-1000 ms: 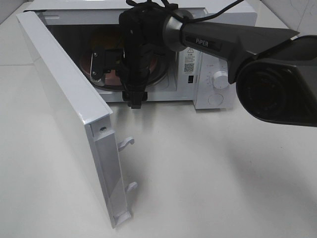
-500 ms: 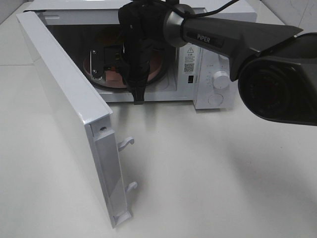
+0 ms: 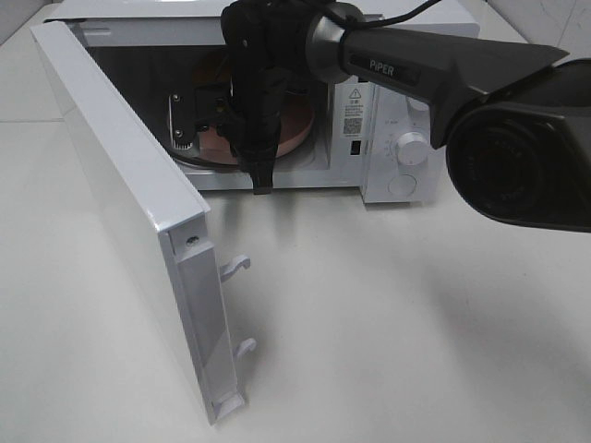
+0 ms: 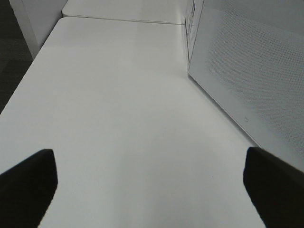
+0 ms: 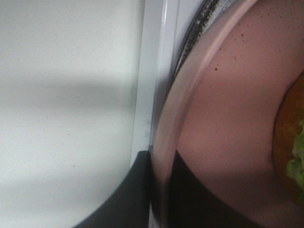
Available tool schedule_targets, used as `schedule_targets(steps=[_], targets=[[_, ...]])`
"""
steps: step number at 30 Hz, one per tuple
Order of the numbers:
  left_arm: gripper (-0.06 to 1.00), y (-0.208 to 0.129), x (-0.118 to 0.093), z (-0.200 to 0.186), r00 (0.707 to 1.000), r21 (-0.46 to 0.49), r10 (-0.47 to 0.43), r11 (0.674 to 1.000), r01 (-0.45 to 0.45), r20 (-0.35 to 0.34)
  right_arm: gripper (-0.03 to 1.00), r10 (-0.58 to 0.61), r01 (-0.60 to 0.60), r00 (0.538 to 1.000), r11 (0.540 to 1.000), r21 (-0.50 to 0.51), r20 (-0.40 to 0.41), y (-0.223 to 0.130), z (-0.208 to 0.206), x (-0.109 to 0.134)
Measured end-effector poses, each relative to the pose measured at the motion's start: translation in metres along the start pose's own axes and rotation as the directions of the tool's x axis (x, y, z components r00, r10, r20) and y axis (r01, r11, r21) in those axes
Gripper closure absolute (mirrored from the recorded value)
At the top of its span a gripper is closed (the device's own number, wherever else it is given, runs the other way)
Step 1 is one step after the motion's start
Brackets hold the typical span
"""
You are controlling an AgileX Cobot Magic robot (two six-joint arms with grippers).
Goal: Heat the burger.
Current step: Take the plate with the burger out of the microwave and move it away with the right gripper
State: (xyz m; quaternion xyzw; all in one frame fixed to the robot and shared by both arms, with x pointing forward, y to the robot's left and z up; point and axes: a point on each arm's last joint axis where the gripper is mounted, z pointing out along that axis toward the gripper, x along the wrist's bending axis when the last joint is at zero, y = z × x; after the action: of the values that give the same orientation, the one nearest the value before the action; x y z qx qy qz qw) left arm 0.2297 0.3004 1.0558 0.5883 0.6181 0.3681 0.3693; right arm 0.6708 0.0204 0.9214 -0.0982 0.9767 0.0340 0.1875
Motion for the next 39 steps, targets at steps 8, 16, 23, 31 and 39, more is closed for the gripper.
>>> schedule_targets(steps=[8,16,23,31,39], targets=[[-0.04,0.0,0.0,0.0,1.0,0.0,0.0,1.0,0.0,0.0,0.88,0.001,-0.001,0.999,1.0,-0.005,-0.048,0.0,-0.004,0.004],[-0.04,0.0,0.0,0.0,1.0,0.0,0.0,1.0,0.0,0.0,0.9,0.007,-0.008,0.998,1.0,-0.02,-0.055,0.0,-0.012,0.004],[-0.04,0.0,0.0,0.0,1.0,0.0,0.0,1.0,0.0,0.0,0.9,0.009,-0.01,0.994,1.0,-0.01,-0.109,-0.005,-0.025,0.015],[-0.04,0.0,0.0,0.0,1.0,0.0,0.0,1.0,0.0,0.0,0.9,0.007,-0.01,0.995,1.0,-0.024,-0.099,-0.011,-0.035,0.026],[-0.04,0.0,0.0,0.0,1.0,0.0,0.0,1.0,0.0,0.0,0.9,0.005,-0.009,0.998,0.999,-0.049,-0.067,-0.018,-0.048,0.042]])
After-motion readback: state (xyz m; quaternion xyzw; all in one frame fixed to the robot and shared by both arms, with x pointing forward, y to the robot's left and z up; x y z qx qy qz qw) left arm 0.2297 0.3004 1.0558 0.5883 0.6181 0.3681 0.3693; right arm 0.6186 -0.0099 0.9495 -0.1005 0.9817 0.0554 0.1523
